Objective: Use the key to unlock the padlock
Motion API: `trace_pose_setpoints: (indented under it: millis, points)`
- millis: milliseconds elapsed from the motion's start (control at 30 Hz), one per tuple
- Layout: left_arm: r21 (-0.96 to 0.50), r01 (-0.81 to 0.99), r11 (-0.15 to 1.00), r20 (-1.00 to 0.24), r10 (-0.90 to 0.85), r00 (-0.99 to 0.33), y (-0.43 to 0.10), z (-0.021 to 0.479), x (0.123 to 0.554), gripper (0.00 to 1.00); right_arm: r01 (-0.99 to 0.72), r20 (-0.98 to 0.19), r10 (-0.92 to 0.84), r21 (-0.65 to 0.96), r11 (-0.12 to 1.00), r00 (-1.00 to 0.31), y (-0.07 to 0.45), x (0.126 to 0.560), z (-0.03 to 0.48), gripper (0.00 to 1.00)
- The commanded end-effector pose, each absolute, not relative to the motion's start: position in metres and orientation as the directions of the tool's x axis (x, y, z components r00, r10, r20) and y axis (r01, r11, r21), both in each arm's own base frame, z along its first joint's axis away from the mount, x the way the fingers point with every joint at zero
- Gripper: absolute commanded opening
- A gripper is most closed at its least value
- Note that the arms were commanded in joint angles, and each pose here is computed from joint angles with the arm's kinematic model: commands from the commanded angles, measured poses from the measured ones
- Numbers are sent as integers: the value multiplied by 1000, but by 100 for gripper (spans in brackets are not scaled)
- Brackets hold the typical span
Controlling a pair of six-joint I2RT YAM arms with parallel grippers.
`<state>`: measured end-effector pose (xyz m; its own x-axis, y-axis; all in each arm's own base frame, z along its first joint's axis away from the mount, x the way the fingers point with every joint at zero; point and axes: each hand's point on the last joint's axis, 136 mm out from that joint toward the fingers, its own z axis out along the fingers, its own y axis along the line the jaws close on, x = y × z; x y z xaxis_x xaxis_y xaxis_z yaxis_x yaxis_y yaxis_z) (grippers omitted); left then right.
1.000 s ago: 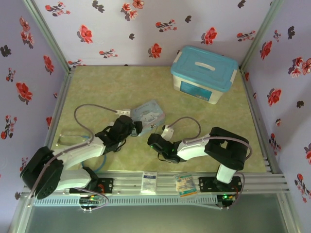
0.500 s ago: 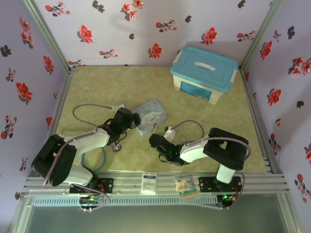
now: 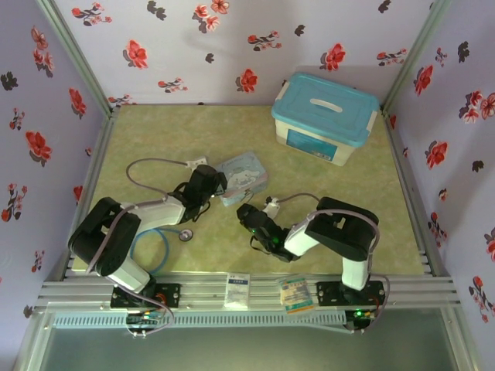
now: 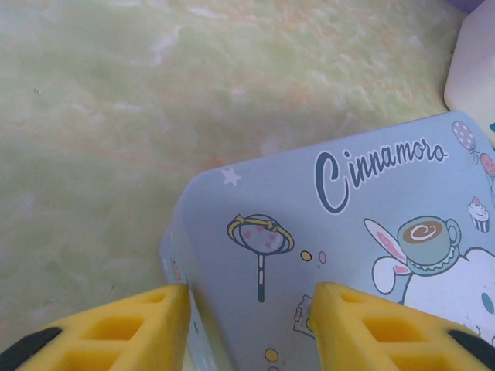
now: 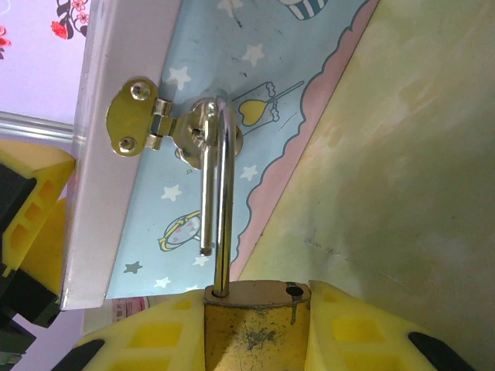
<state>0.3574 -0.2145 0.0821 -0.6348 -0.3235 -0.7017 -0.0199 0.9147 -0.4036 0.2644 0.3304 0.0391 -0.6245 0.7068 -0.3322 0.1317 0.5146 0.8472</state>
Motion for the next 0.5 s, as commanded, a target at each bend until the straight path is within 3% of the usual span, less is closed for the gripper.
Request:
trace_pose_setpoints:
  millis: [0,467]
  points:
    - [-177,-47,983,-582,-143,-800,-181,0,308,44,165,-382,763,832,530,-522,310,282,39,18]
    - [-158,-31,987,-595,-121,-795,-172,-1,298,40,115,-425,844,869,482,-326,264,323,58,17]
